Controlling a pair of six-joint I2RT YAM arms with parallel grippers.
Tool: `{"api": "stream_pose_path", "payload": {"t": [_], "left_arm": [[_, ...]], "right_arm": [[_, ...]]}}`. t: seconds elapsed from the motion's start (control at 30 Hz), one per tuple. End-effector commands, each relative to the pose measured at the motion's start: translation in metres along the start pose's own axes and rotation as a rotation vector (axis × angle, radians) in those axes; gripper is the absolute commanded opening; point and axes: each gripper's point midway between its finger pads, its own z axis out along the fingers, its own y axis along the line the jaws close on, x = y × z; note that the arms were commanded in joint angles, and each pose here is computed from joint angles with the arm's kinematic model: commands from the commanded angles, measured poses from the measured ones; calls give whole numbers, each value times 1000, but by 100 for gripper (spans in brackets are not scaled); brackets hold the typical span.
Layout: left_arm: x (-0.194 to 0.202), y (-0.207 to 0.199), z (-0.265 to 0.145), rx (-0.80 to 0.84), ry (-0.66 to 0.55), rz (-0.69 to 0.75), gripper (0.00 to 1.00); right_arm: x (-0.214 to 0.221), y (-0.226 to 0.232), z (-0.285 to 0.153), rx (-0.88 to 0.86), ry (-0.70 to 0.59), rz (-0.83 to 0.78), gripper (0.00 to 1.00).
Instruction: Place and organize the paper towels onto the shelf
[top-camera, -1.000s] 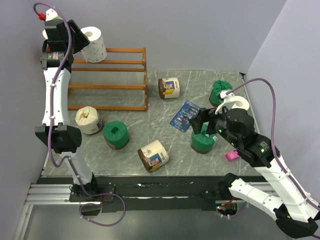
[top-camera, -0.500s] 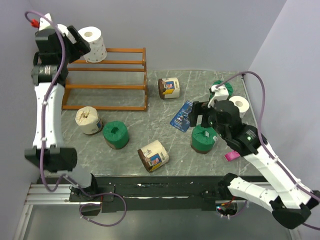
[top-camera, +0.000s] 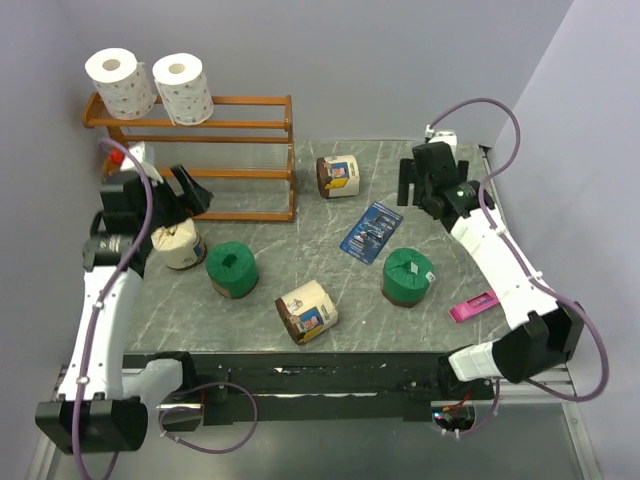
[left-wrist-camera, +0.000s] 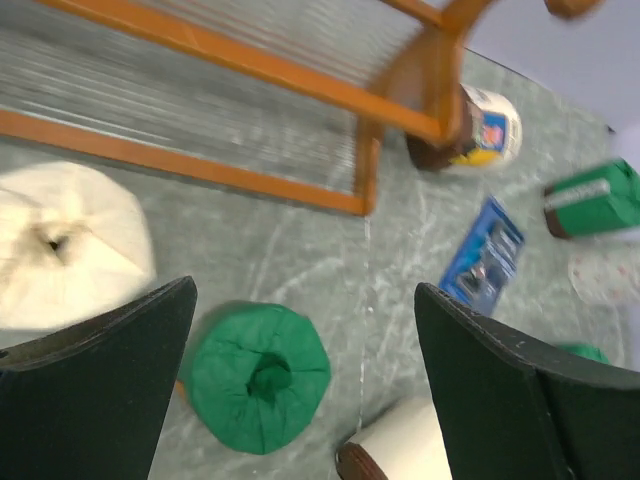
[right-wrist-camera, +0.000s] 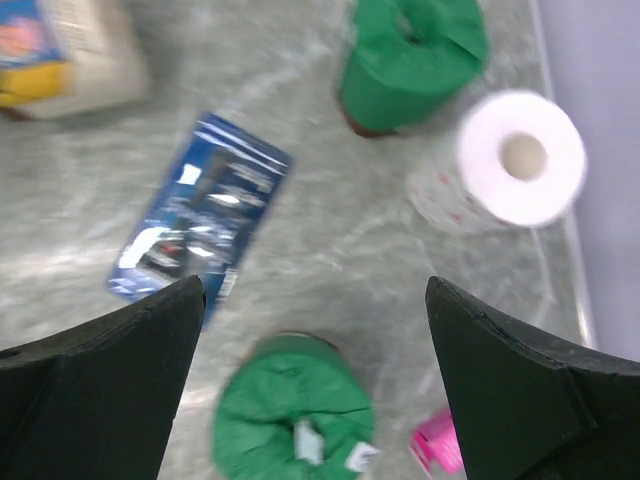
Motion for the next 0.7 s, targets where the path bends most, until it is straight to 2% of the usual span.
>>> {"api": "stream_pose_path", "payload": {"t": [0.0, 0.17, 0.27, 0.4, 0.67], "left_arm": [[31, -24, -11, 195, 5, -1, 96], [72, -13, -8, 235, 18, 20, 97], [82, -12, -8, 258, 28, 34, 96], [78, -24, -19, 318, 3, 41, 96], [78, -22, -30, 238, -43, 63, 96]], "right_arm": [[-2, -29, 21, 58, 65, 21, 96], [11, -55, 62, 157, 187, 15, 89], [17, -75, 83, 198, 227, 37, 85], [24, -84, 104, 122, 276, 95, 86], [28, -115, 126, 60, 281, 179, 86]]}}
